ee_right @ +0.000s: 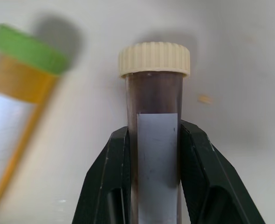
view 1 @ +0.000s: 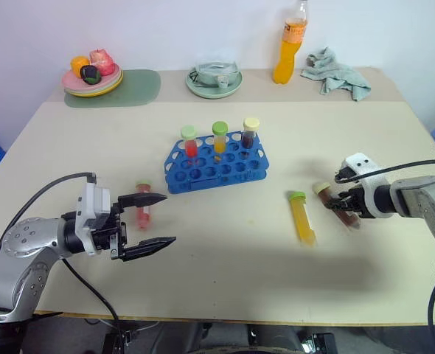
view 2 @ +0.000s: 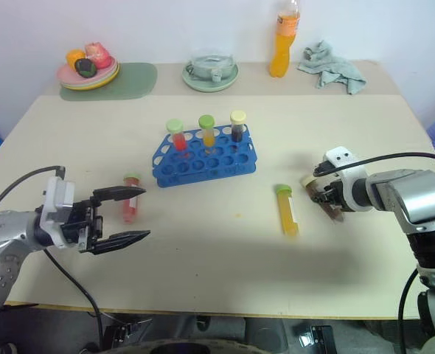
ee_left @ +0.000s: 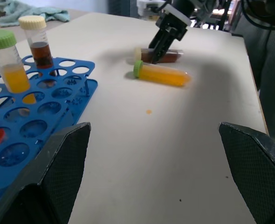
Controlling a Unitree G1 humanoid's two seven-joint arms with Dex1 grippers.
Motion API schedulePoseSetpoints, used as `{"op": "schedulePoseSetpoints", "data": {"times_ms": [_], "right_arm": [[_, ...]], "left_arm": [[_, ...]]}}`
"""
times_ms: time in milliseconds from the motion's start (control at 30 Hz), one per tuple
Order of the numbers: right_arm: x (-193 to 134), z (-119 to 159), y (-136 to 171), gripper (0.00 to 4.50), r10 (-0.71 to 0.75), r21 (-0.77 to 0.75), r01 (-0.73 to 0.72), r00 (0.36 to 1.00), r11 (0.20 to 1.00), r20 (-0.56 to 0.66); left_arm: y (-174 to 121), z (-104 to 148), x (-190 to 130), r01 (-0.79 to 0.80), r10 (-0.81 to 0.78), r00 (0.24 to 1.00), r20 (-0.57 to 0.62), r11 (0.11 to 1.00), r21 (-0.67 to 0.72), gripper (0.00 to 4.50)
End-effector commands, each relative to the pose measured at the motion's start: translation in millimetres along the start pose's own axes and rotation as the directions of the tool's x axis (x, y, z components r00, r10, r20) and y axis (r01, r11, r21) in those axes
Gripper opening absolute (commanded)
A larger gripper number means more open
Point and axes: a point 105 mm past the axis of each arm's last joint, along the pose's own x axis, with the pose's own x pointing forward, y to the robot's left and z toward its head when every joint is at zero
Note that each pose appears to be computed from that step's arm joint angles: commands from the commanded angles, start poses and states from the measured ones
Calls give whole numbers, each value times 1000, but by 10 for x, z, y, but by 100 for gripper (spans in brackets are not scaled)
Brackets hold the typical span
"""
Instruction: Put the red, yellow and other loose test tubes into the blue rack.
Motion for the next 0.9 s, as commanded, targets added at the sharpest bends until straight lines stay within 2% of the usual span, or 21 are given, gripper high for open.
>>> {"op": "schedulePoseSetpoints", "data": {"times_ms": [33, 133, 267, 400, 567, 700, 900], "right_arm": [[-275, 452, 342, 79, 185, -218, -127, 946, 968, 267], [-374, 703, 529, 79, 281, -279, -162, 840, 947, 465], [-313, 948, 600, 79, 249, -287, -65, 695, 956, 674], [-115, 1067, 741, 79, 278, -300, -47, 534, 953, 798], [184, 1168, 826, 79, 190, -219, 31, 392, 975, 900], [413, 1237, 955, 79, 189, -219, 51, 338, 974, 922], [669, 1261, 892, 79, 105, -137, 81, 315, 987, 943]], "left_arm": [[71, 80, -40, -23, 22, 1000, 15, 999, 44, 450], [153, 100, -44, -47, 45, 999, 30, 998, 53, 450], [226, 98, -39, -69, 66, 997, 43, 996, 59, 450], [327, 61, -30, -144, 139, 986, 93, 989, 44, 450], [478, 76, -45, -282, 271, 943, 194, 959, 27, 450], [580, 78, -82, -361, 343, 909, 235, 932, 37, 450], [620, 183, -71, -408, 381, 883, 275, 912, 44, 450]]}}
